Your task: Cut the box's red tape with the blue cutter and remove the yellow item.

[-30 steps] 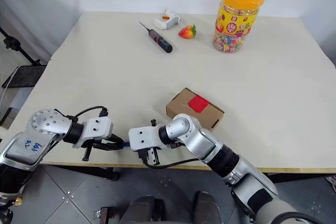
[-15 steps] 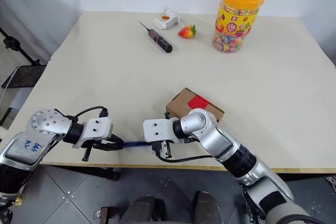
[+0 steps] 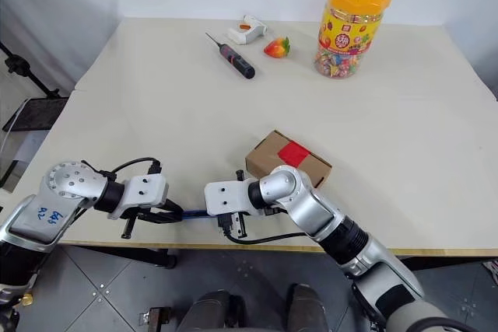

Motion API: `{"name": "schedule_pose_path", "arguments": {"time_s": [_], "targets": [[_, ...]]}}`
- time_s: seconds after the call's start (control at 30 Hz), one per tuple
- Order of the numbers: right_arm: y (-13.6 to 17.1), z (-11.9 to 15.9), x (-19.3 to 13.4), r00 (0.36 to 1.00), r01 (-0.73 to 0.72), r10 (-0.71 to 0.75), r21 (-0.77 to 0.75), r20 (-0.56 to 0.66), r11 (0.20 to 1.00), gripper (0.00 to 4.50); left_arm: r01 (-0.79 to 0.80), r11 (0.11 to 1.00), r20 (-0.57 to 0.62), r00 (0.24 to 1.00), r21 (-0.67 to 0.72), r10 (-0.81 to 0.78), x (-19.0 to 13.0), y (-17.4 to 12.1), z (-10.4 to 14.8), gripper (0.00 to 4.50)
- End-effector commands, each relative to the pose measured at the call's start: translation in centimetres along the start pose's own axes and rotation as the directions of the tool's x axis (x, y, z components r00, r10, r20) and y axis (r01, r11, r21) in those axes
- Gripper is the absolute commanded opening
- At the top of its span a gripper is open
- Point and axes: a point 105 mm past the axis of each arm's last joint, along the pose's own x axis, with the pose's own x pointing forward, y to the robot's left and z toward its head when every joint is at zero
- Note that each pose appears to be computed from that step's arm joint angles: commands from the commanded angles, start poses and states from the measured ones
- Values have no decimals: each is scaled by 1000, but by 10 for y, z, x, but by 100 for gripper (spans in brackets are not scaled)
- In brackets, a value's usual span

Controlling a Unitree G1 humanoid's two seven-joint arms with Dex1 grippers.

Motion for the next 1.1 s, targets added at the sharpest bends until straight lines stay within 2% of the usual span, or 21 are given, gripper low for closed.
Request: {"name": "schedule_pose_path", "arguments": {"time_s": [0.03, 0.37, 0.53, 0.63, 0.73, 0.9, 1.0, 1.1], "targets": [[7, 2, 11, 999, -32, 32, 0, 2, 999, 5, 93, 994, -41, 995, -49, -95, 19, -17, -13, 70], [-3, 10, 26, 999, -23, 23, -1, 33, 1000, 5, 82, 995, -23, 996, -50, -83, 22, -15, -9, 70], [-22, 30, -7, 992, 56, -65, 81, 106, 995, 5, 19, 999, 38, 999, -37, -18, 19, -10, -3, 70], [-30, 32, -51, 994, 71, -90, 240, 69, 968, 64, -122, 993, 202, 972, -3, 120, 12, 3, 15, 70], [-50, 47, -98, 975, 148, -199, 378, 99, 914, 164, -319, 947, 357, 881, -43, 312, -1, 23, 30, 70], [-56, 45, -143, 979, 170, -204, 504, 12, 847, 337, -428, 903, 480, 782, -50, 397, -13, 29, 43, 70], [-71, 38, -159, 962, 246, -266, 604, -59, 758, 445, -500, 866, 565, 708, -22, 423, -22, 35, 55, 70], [-79, 38, -166, 960, 255, -262, 680, -95, 688, 445, -571, 821, 624, 642, 3, 444, -28, 42, 67, 70]]}}
